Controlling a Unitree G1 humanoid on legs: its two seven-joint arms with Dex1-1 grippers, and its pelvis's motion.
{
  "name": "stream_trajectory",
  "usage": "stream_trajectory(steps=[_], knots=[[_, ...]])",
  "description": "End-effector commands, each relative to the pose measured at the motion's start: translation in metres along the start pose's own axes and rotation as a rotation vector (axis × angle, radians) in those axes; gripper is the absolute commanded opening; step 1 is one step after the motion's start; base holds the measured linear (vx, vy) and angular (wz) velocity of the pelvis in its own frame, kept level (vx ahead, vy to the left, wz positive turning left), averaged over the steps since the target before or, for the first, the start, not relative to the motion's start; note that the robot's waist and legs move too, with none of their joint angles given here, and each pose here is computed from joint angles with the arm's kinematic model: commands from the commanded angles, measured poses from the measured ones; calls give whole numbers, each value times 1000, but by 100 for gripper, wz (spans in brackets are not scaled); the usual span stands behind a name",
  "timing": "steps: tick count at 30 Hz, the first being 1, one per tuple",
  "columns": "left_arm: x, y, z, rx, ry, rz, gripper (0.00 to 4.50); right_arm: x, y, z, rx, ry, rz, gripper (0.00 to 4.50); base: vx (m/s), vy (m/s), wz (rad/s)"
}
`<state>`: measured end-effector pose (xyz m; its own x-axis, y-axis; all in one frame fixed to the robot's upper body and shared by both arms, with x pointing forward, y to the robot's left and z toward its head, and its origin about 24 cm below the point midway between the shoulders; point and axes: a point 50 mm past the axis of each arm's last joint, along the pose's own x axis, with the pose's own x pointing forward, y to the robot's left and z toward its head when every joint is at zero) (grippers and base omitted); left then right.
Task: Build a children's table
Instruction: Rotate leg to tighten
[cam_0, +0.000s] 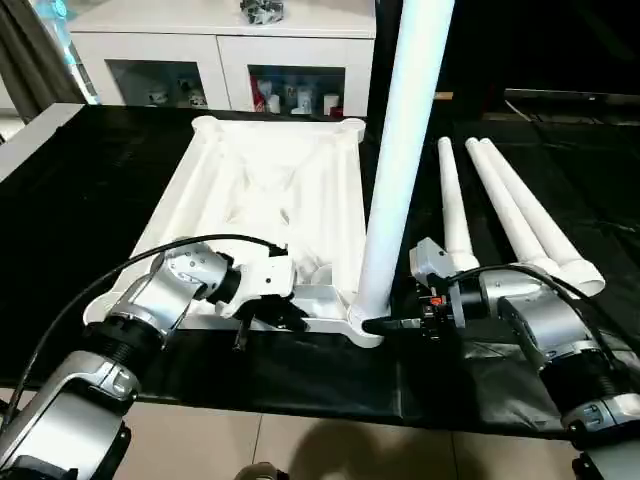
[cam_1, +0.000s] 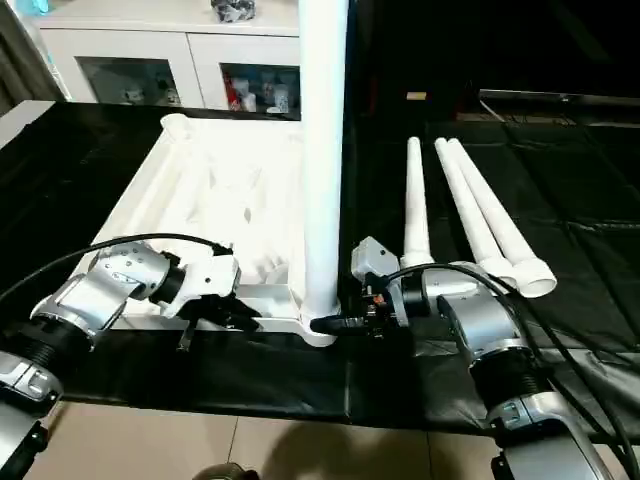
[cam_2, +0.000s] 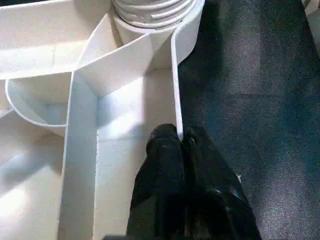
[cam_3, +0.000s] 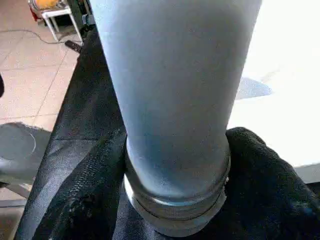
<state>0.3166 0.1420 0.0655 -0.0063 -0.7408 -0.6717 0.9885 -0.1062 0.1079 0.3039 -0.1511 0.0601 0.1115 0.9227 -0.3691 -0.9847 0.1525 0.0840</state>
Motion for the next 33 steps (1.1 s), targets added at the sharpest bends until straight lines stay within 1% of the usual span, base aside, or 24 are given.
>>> stream_trajectory(steps=[1, 3, 5, 7, 8, 9, 10, 11, 12, 15, 16, 17, 19, 21, 22, 24, 26, 28, 29, 31, 32, 33], knots=[[2, -5, -8, -26, 36, -43, 0, 5, 5, -4, 22, -5, 28, 272, 0, 0, 0], [4, 0, -6, -84, -1, 28, 0, 9, 6, -7, 59, -46, -4, 270, 0, 0, 0], [4, 4, -4, -114, -23, 67, 0, 12, 5, -7, 78, -69, -35, 270, 0, 0, 0], [5, 14, 1, -188, -69, 197, 0, 22, -1, -10, 136, -103, -178, 270, 0, 0, 0], [5, 17, 3, -214, -82, 240, 0, 27, -3, -11, 158, -113, -220, 270, 0, 0, 0], [6, 19, 4, -239, -90, 274, 0, 31, -3, -12, 181, -122, -256, 270, 0, 0, 0], [6, 19, 4, -239, -90, 274, 0, 31, -3, -12, 181, -122, -256, 269, 0, 0, 0], [7, 24, 8, -296, -108, 347, 0, 43, -5, -11, 232, -156, -330, 269, 0, 0, 0], [8, 26, 10, -328, -116, 384, 0, 50, -6, -10, 265, -177, -366, 269, 0, 0, 0], [12, 29, 16, -396, -138, 464, 0, 66, -9, -4, 324, -218, -450, 269, 0, 0, 0], [14, 30, 20, -431, -148, 511, 0, 75, -11, -1, 352, -230, -491, 269, 0, 0, 0], [14, 31, 21, -441, -150, 524, 0, 78, -11, 0, 360, -233, -502, 268, 0, 0, 0], [18, 31, 26, -483, -172, 558, 0, 87, -13, 6, 359, -229, -547, 268, 0, 0, 0], [22, 30, 31, -482, -173, 566, 0, 92, -13, 10, 338, -232, -551, 268, 0, 0, 0], [23, 29, 32, -476, -170, 564, 0, 93, -13, 11, 334, -234, -547, 302, 0, 0, 0], [25, 28, 34, -447, -166, 558, 0, 91, -14, 11, 311, -221, -564, 336, 0, 0, 0], [26, 25, 34, -427, -158, 541, 0, 88, -16, 10, 305, -216, -573, 343, 0, 0, 0], [25, 22, 30, -412, -141, 521, 0, 83, -17, 8, 289, -212, -572, 376, 0, 0, 0], [22, 19, 26, -400, -118, 506, 0, 77, -18, 6, 267, -201, -573, 381, 0, 0, 0], [21, 18, 24, -396, -108, 500, 0, 74, -18, 5, 255, -193, -577, 384, 0, 0, 0], [19, 17, 22, -390, -100, 492, 0, 70, -19, 4, 231, -183, -574, 409, 0, 0, 0], [18, 16, 20, -386, -92, 486, 0, 66, -19, 2, 214, -177, -572, 409, 0, 0, 0]])
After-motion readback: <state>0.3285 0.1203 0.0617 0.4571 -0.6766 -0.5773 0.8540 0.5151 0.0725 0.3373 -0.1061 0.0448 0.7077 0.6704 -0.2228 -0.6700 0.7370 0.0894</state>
